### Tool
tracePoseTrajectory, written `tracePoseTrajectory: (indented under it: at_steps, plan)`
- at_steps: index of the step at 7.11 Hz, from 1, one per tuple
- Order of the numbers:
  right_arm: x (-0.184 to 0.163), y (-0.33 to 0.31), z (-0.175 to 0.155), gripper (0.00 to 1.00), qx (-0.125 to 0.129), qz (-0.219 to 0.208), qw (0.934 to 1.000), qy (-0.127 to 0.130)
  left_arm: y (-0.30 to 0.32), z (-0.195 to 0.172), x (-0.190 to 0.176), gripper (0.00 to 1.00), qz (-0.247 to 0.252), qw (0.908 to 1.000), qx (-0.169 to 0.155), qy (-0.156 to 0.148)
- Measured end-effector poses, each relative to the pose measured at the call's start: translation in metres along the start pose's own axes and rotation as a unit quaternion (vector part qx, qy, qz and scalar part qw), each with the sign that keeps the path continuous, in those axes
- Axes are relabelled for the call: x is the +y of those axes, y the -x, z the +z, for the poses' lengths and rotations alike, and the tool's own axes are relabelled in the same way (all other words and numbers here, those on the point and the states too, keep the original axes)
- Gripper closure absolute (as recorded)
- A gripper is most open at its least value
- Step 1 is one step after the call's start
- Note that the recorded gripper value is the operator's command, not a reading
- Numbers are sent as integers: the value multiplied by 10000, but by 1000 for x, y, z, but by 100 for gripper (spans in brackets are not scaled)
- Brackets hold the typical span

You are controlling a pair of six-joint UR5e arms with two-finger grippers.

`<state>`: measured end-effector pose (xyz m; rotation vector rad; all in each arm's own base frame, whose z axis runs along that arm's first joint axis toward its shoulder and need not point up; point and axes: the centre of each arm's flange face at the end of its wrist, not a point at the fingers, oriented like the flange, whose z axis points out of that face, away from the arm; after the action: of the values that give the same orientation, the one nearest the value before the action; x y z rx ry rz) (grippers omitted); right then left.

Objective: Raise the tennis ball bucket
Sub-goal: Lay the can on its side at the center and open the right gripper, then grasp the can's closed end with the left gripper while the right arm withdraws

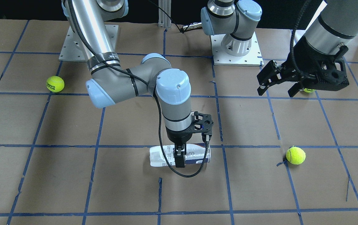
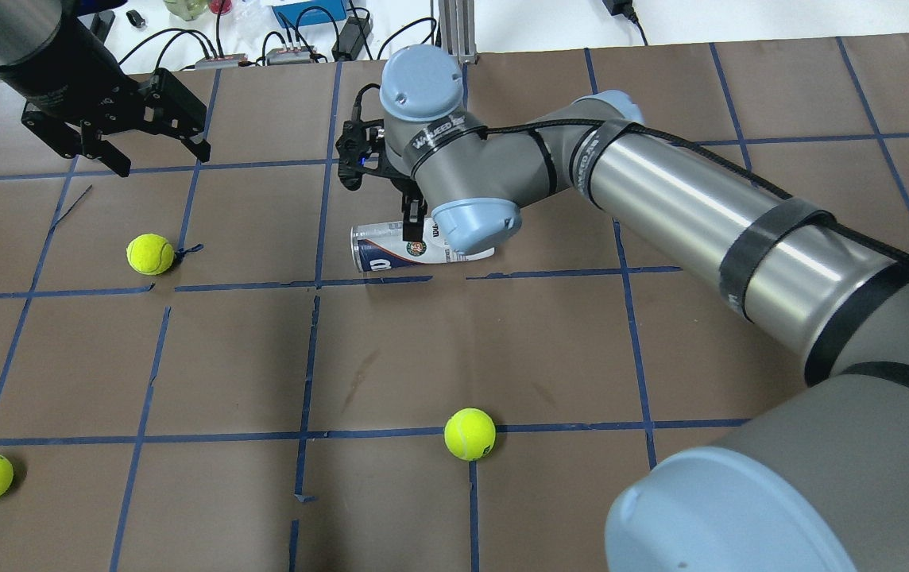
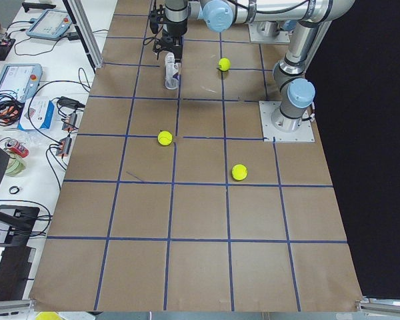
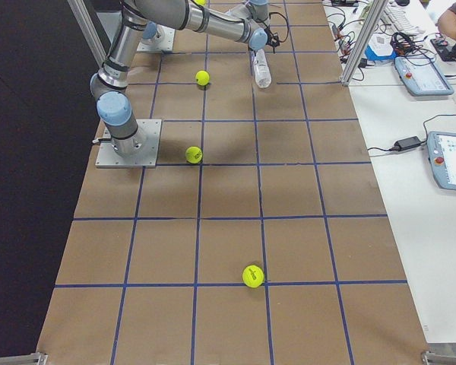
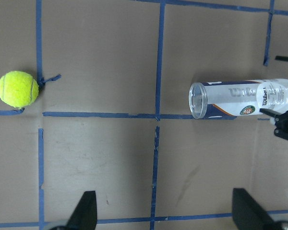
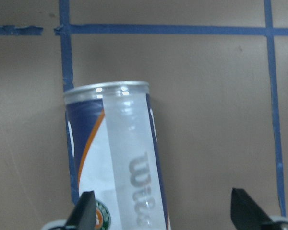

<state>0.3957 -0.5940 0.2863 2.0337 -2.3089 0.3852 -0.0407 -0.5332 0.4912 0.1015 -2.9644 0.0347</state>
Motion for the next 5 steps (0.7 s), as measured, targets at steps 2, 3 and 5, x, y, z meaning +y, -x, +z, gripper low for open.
tracePoseTrajectory:
  at_steps: [2,3,5]
  plan:
    - [51,-24,-62,0,-69,775,9968,161,29,56,-12,0,-110,9969,691,349]
    - [78,-31,-98,0,-114,1233,9920,252,37,102,-23,0,-167,9930,1049,512]
    - [140,-48,-158,0,-79,2186,9751,368,44,186,-45,0,-281,9822,1724,685]
